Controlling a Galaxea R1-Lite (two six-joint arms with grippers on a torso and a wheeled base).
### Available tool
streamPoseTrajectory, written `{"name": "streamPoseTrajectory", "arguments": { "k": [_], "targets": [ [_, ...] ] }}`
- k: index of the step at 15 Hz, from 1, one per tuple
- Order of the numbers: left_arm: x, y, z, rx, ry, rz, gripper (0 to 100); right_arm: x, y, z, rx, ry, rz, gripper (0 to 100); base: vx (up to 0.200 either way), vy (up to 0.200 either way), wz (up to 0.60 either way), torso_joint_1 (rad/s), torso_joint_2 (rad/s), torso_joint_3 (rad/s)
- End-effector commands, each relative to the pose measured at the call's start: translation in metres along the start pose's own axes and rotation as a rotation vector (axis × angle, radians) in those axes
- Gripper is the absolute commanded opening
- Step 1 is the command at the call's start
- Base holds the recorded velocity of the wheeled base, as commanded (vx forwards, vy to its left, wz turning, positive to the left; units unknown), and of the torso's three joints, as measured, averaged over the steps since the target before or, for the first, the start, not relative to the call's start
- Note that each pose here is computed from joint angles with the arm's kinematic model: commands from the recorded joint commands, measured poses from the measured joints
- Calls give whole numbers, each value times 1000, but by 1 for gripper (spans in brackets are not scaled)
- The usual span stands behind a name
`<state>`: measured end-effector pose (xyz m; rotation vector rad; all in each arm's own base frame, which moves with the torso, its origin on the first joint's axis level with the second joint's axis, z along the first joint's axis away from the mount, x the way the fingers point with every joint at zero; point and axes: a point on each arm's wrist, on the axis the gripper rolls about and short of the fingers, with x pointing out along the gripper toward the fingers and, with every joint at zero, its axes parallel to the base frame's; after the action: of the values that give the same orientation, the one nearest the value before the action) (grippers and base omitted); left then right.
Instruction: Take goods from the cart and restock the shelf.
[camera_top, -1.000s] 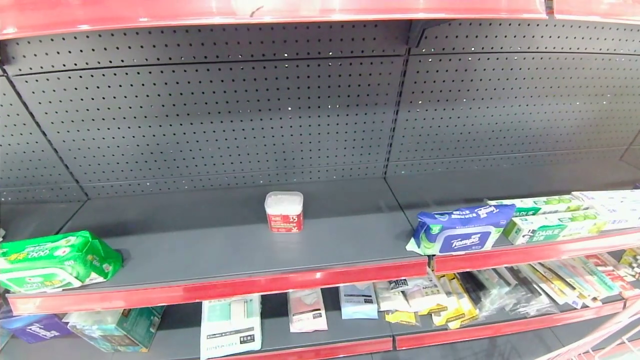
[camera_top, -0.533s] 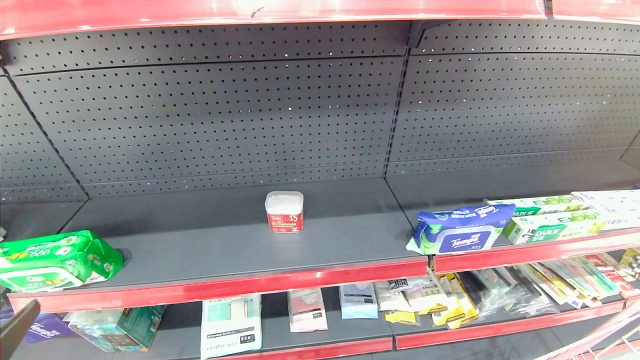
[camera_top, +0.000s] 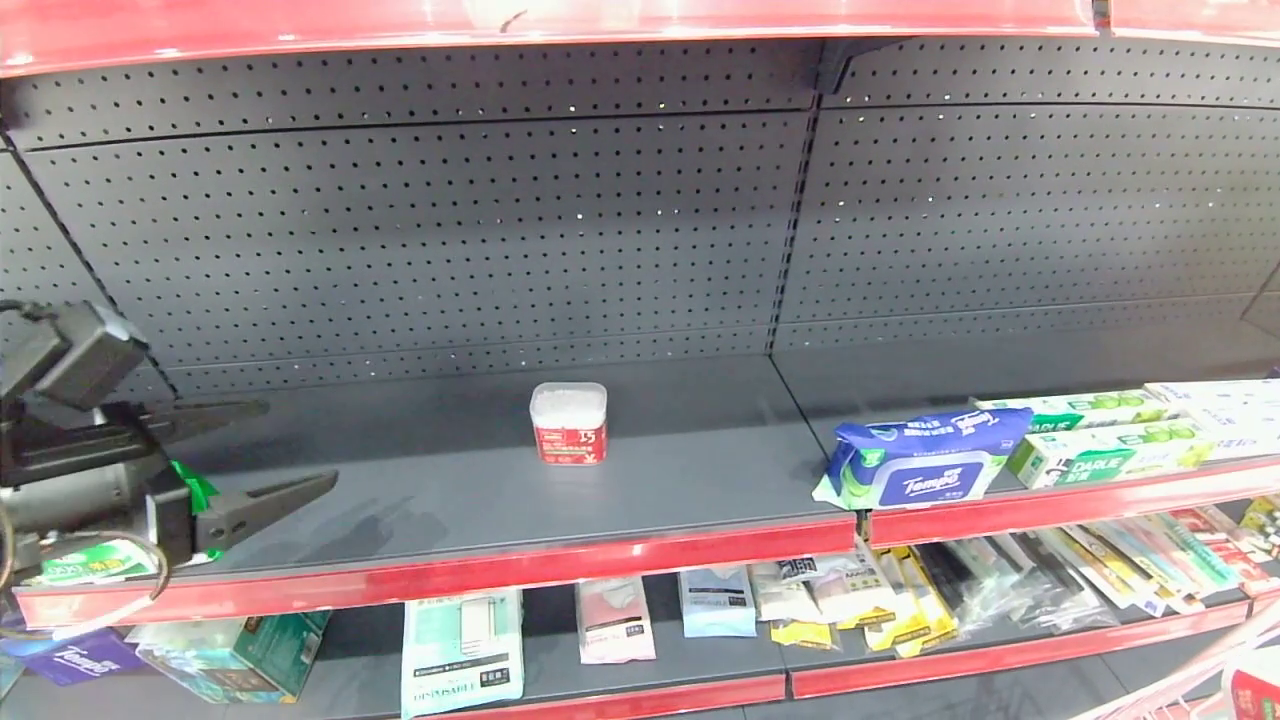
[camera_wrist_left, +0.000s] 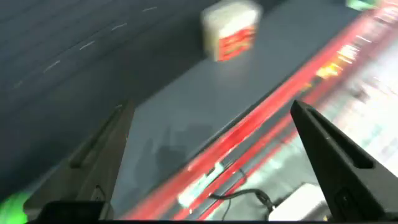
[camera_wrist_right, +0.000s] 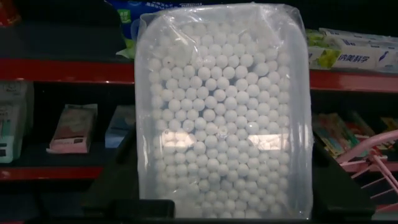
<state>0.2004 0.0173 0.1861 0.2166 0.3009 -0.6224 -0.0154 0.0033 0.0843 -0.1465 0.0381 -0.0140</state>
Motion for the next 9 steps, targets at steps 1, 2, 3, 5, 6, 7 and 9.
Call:
{"name": "streamPoseTrajectory", "arguments": {
  "k": [1, 2, 3, 5, 6, 7, 9],
  "targets": [
    [62, 44, -17, 8, 22, -186, 100, 0, 0, 0, 0, 5, -1, 0, 0, 0, 0, 0, 0, 0],
    [74, 51, -19, 34, 4, -235, 100, 0, 0, 0, 0, 2, -7, 0, 0, 0, 0, 0, 0, 0],
    [90, 56, -21, 66, -6, -283, 100, 0, 0, 0, 0, 5, -12, 0, 0, 0, 0, 0, 0, 0],
    [117, 65, -28, 94, -8, -335, 100, 0, 0, 0, 0, 5, -21, 0, 0, 0, 0, 0, 0, 0],
    [130, 69, -32, 122, -14, -359, 100, 0, -1, 0, 1, 7, -28, 0, 0, 0, 0, 0, 0, 0],
    [139, 70, -38, 142, -25, -390, 100, 0, 0, 0, 3, 10, -39, 0, 0, 0, 0, 0, 0, 0],
    [150, 71, -45, 138, -43, -444, 100, 0, 0, 0, 5, 10, -51, 0, 0, 0, 0, 0, 0, 0]
  ]
}}
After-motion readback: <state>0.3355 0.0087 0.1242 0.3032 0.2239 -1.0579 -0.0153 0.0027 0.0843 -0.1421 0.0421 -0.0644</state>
